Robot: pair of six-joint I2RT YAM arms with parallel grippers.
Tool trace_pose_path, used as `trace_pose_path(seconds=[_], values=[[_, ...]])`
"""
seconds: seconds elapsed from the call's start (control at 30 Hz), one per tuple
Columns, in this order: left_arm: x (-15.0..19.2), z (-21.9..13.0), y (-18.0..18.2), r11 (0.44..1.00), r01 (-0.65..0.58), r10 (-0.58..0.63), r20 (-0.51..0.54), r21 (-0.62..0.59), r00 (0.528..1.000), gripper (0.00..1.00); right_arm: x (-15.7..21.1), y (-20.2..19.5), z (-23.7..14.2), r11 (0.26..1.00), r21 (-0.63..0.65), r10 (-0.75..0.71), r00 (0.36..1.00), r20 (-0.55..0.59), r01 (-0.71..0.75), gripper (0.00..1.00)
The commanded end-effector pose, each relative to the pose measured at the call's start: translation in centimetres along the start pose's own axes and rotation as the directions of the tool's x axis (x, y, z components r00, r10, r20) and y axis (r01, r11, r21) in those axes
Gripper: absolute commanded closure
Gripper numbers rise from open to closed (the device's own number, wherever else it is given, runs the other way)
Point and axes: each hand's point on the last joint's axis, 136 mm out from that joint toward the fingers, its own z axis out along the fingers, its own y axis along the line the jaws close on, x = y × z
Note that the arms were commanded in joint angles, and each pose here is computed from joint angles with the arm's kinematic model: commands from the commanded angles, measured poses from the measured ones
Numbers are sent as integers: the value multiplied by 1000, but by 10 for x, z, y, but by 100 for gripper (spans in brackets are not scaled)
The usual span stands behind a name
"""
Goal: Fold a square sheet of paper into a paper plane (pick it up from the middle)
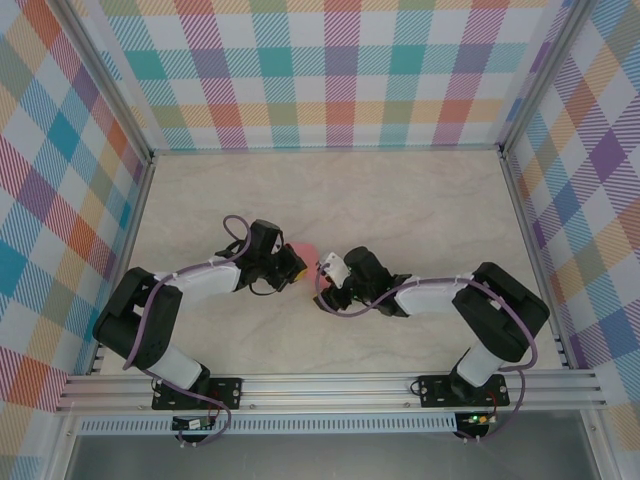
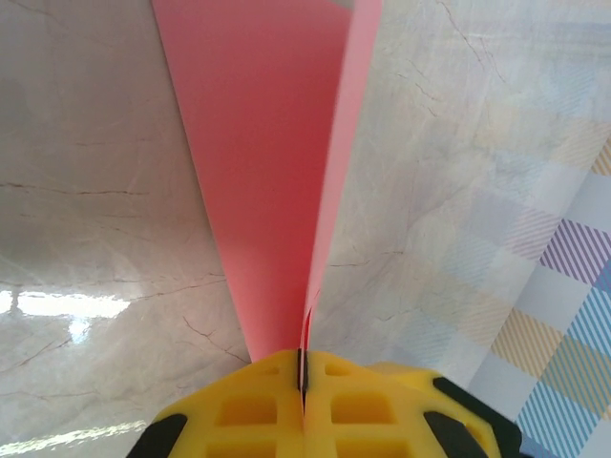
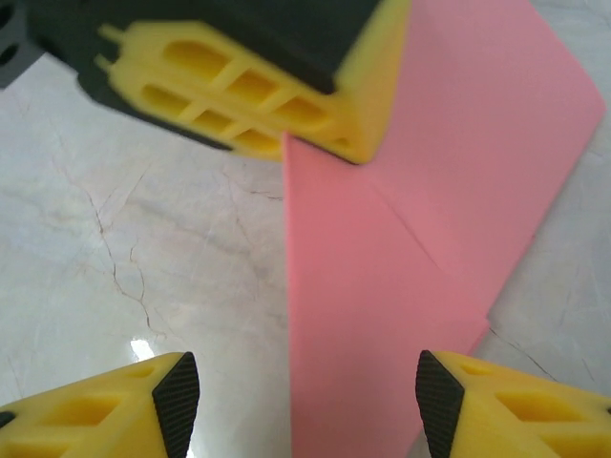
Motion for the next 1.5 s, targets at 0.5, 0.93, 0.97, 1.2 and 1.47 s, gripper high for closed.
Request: trace_pose_path(seconds=[0.5,0.93,0.97,1.2,1.47], values=[[7,5,-2,999,13,-14,-31,-36,999,97,-34,5,33,955,77,-292,950,108,285,60],[8,4,0,999,19,-20,-27,-43,999,97,-28,-14,38,939,193,-304,950,71,286,70],[8,5,0,999,20,-21,-27,-45,999,97,-27,-14,37,938,195,-305,950,71,287,71],[7,3,-1,999,20,-21,-22,-47,1000,96,-26,-19,37,933,225,-302,951,62,282,78],[6,1,0,998,23,-24,-12,-58,1000,92,-26,-25,35,927,259,-296,954,53,273,81]])
